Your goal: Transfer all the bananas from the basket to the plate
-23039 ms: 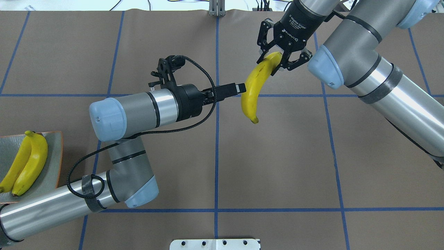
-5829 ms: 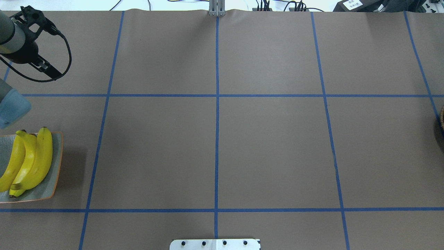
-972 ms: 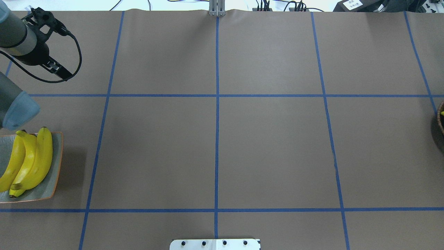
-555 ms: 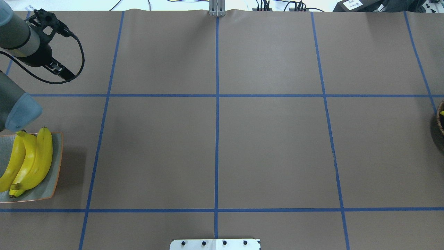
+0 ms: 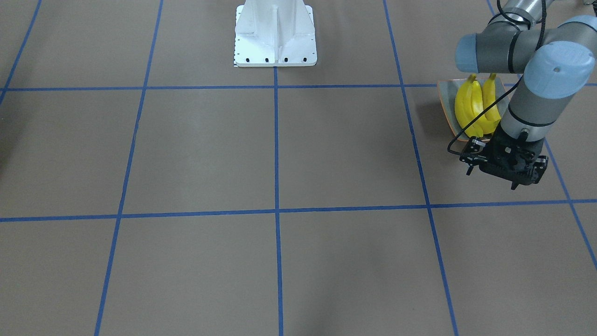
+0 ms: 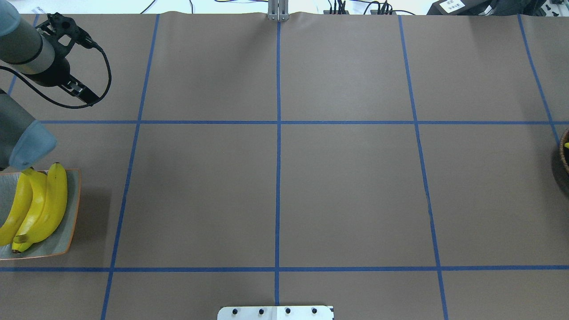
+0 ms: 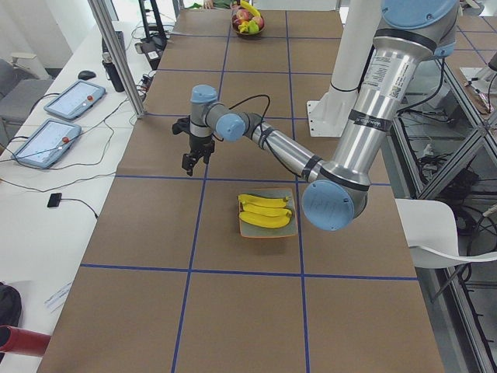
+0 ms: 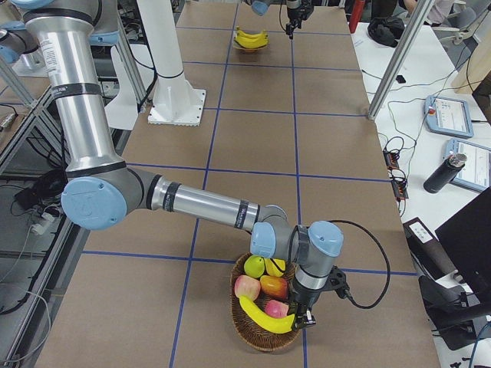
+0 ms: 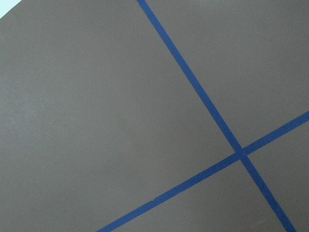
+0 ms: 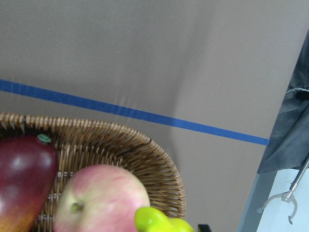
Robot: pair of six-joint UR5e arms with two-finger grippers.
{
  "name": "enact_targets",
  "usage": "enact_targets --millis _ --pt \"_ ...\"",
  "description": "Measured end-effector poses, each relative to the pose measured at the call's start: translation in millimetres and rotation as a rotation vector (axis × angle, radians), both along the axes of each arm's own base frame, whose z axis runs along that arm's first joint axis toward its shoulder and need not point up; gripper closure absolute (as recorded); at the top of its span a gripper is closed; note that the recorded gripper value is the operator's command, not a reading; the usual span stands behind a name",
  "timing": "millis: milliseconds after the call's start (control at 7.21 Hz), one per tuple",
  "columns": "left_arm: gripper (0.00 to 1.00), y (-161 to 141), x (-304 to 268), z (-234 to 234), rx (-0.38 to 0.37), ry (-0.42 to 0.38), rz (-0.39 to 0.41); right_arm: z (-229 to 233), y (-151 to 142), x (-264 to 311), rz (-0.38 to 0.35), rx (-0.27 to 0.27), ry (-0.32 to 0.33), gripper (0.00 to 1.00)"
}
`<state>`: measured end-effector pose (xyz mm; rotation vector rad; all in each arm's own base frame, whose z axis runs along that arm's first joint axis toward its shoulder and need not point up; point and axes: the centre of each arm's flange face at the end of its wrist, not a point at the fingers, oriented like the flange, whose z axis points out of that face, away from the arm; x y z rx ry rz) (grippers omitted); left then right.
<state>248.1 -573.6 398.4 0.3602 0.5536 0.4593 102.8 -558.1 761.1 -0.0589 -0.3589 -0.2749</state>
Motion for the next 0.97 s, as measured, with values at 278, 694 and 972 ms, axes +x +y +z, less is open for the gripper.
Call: enact_targets --millis 278,694,972 --pt "0.01 0.8 1.5 -0.7 -0.005 0.004 -0.005 -24.4 -5.3 11.9 0.019 0.001 0.001 1.0" --pt "0.0 -0.6 7.3 -7.5 0.0 0.013 -0.006 -101.9 -45.1 24.2 0.042 0.006 -0.013 1.0" --pt "0.0 -7.6 26.3 -31.5 0.016 0.068 -0.042 -158.9 -80.1 14.8 0.068 -0.026 -0.094 1.0"
